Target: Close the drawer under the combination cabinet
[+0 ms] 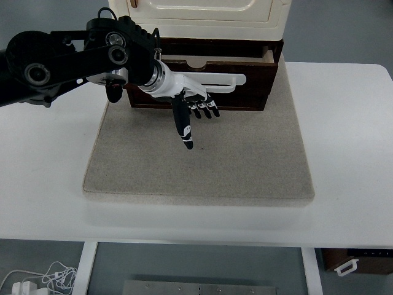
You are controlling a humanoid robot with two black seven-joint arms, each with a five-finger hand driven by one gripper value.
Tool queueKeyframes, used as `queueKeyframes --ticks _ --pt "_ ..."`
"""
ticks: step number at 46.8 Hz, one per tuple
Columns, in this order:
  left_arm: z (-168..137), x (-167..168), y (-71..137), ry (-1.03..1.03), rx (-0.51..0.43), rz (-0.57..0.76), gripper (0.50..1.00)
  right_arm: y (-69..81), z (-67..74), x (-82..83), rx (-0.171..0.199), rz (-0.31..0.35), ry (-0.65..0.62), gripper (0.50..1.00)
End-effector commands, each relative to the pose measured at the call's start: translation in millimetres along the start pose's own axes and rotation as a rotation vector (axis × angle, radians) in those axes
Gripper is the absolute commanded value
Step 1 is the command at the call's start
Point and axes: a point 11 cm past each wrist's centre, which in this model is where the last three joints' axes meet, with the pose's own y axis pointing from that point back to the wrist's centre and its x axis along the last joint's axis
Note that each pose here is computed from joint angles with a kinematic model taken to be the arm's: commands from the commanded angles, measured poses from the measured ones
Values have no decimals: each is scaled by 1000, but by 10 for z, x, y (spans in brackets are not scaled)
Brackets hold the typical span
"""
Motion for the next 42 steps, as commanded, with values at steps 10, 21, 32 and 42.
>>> queueKeyframes --ticks 10,21,32,42 --pt "-47 89 -28 33 9 33 1000 0 0 0 0 0 0 952" --pt "-112 137 -44 67 19 60 1000 0 0 0 0 0 0 952" --pt "-216 258 -32 103 34 90 1000 0 0 0 0 0 0 952" --pt "-249 294 -31 112 41 101 1000 0 0 1 0 1 0 952"
